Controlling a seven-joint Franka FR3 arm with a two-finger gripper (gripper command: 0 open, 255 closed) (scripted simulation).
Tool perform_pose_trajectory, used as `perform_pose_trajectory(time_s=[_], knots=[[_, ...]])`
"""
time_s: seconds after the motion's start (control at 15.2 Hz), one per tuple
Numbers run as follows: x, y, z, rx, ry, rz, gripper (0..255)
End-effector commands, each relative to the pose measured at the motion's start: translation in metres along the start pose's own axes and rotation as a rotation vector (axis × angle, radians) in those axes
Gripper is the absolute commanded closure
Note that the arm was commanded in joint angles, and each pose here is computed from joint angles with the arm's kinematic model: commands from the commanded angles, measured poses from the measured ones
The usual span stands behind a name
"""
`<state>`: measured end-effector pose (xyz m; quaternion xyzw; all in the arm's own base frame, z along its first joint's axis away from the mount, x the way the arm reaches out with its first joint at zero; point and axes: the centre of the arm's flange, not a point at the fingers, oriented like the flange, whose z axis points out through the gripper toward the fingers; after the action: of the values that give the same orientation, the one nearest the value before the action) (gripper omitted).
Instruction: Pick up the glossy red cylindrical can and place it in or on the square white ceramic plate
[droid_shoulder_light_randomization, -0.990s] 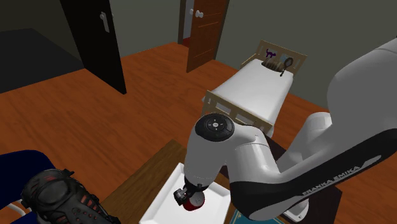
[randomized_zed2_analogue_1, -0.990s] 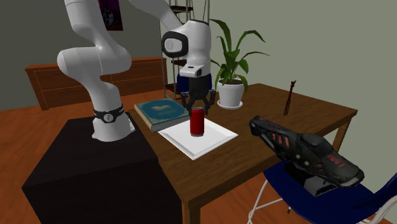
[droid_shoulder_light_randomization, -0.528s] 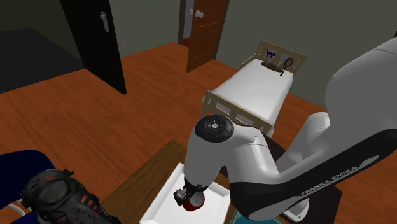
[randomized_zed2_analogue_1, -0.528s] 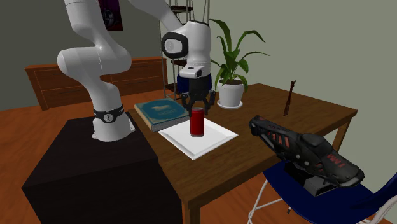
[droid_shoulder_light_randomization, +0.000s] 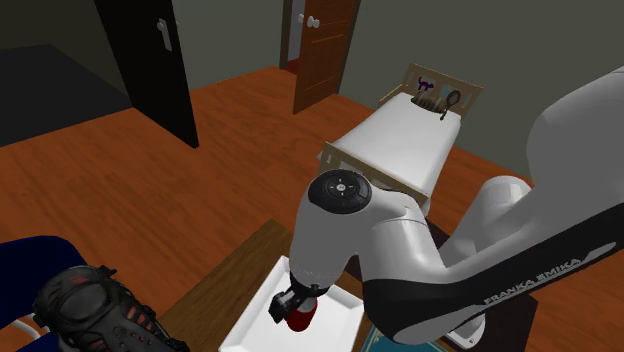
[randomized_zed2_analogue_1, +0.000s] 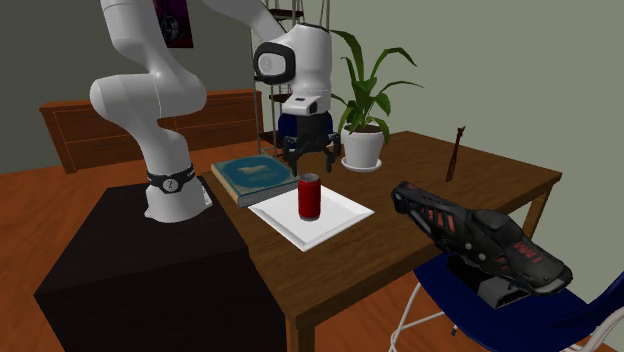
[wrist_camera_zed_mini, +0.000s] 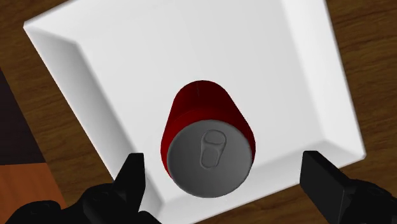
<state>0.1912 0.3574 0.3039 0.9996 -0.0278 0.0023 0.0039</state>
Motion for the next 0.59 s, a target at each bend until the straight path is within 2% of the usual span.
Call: perform_pose_trajectory(time_s=[0.0, 0.07, 0.53], knots=[[-0.001, 0.0, -0.023, -0.001, -0.002, -0.001, 0], [-0.001, 0.0, -0.033, -0.001, -0.002, -0.001, 0], [-0.001, 0.0, -0.033, -0.001, -0.002, -0.001, 0]])
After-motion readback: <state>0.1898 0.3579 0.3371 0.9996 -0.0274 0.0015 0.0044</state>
